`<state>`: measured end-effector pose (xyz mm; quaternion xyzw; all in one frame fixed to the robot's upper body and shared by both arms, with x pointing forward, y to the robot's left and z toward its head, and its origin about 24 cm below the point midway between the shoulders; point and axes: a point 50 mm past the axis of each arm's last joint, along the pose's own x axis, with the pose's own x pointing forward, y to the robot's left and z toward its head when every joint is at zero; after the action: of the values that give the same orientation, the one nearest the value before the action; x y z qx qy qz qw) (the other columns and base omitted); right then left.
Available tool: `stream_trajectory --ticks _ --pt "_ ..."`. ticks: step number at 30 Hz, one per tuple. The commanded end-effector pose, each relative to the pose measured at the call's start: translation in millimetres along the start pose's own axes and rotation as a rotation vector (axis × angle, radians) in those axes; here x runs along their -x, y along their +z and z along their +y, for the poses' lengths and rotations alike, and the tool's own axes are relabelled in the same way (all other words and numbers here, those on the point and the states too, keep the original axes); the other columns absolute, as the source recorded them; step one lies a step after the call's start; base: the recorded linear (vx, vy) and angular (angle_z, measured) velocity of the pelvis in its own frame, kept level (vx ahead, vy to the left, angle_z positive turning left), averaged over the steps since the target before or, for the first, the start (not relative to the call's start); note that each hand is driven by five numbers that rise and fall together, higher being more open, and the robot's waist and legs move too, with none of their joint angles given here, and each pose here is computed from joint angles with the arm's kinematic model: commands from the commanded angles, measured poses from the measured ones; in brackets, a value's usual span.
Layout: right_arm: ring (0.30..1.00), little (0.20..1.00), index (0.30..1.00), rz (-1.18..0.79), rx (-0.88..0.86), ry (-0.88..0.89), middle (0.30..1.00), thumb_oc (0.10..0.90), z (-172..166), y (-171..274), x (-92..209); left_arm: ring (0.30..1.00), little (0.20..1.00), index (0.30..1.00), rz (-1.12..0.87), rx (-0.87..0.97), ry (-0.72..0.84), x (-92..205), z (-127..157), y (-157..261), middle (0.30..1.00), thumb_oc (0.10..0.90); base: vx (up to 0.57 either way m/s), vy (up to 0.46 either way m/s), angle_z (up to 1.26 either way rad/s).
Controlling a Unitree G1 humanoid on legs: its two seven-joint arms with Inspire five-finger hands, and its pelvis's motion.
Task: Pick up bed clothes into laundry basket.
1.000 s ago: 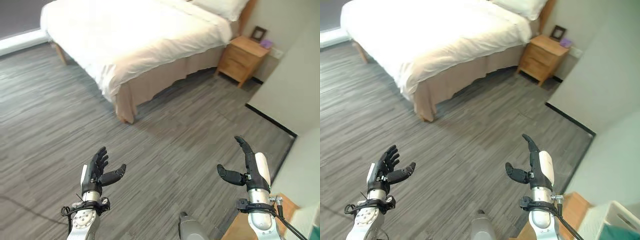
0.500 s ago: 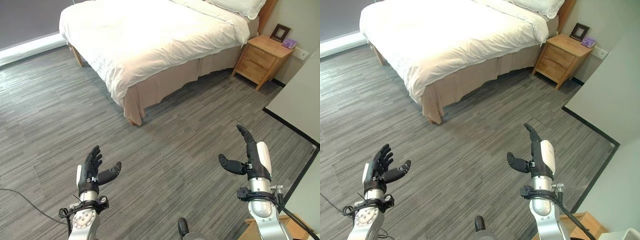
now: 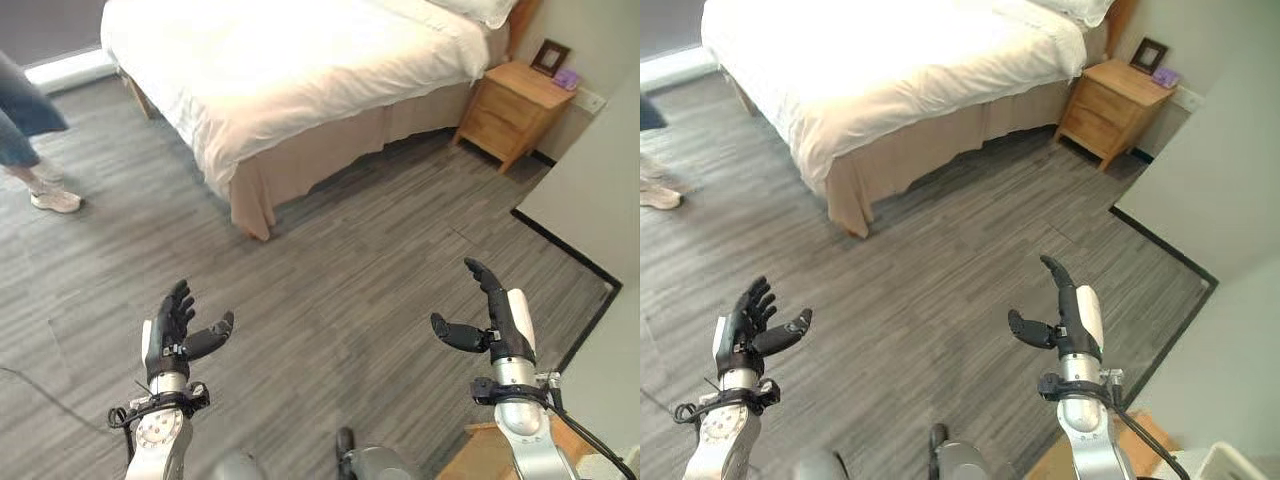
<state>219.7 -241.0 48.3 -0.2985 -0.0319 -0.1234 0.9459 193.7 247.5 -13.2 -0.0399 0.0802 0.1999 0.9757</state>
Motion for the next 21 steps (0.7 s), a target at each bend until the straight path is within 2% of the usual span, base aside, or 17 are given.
stream_trajectory --ticks 1,12,21 --pt "0.900 0.900 0.900 -0.272 -0.014 -0.083 0.900 0.800 -20 50 -16 0.900 0.900 0.900 -0.189 0.052 -0.014 -2 5 37 0.900 0.800 0.16 0.042 -0.21" --pt "0.900 0.900 0.900 -0.278 0.022 -0.049 0.900 0.800 -18 52 -16 0.900 0.900 0.900 -0.150 0.025 0.009 8 8 26 0.900 0.800 0.31 0.083 0.06" --pt "0.900 0.900 0.900 -0.494 0.062 0.033 0.900 0.800 1 102 -52 0.900 0.900 0.900 -0.173 -0.128 -0.043 -6 13 36 0.900 0.800 0.43 0.201 -0.32"
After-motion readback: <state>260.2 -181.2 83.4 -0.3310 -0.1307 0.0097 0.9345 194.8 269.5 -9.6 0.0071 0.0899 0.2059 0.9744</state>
